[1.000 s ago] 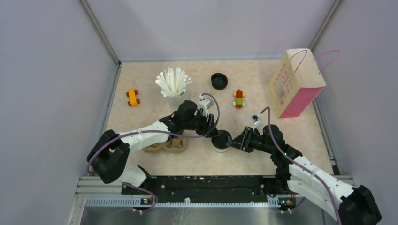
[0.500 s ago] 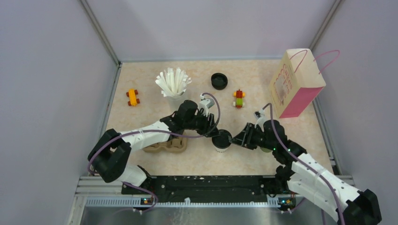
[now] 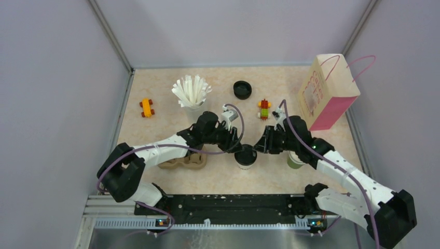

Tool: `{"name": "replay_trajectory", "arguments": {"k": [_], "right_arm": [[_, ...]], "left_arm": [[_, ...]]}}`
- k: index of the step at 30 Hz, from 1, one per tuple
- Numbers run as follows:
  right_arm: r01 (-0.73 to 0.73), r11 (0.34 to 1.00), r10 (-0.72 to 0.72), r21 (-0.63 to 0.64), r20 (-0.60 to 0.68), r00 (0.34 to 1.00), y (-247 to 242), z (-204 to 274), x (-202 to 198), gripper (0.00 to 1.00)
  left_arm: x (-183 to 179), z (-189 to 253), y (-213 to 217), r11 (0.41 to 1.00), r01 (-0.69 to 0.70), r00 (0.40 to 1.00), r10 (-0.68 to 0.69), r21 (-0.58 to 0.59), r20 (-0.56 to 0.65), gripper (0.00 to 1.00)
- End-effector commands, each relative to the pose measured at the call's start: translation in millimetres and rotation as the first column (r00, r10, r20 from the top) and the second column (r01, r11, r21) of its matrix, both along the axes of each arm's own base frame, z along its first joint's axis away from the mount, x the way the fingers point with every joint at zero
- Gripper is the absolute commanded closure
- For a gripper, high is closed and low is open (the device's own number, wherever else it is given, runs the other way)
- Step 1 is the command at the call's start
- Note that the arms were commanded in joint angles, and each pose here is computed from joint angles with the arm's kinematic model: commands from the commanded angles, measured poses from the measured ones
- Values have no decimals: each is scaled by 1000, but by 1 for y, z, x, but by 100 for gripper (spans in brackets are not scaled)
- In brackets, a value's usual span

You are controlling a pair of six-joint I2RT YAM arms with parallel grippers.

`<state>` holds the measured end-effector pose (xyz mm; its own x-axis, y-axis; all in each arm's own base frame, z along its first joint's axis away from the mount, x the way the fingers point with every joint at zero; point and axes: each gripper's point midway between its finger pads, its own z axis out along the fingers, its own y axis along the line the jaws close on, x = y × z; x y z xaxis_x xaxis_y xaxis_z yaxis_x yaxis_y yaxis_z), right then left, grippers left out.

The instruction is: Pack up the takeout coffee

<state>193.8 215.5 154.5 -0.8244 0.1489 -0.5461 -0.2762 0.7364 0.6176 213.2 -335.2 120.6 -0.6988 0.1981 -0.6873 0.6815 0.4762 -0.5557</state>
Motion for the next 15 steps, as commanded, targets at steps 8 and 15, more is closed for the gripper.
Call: {"name": "replay_trajectory", "arguments": {"k": [8, 15], "right_arm": [[-44, 999, 44, 11, 3, 999, 0, -17, 10, 74], [-48, 998, 50, 33, -62, 997, -4, -48, -5, 77]], "left_arm": [[-18, -27, 14, 996, 40, 998, -37, 84, -41, 51], [-19, -33, 15, 995, 37, 998, -32, 97, -50, 52]]}}
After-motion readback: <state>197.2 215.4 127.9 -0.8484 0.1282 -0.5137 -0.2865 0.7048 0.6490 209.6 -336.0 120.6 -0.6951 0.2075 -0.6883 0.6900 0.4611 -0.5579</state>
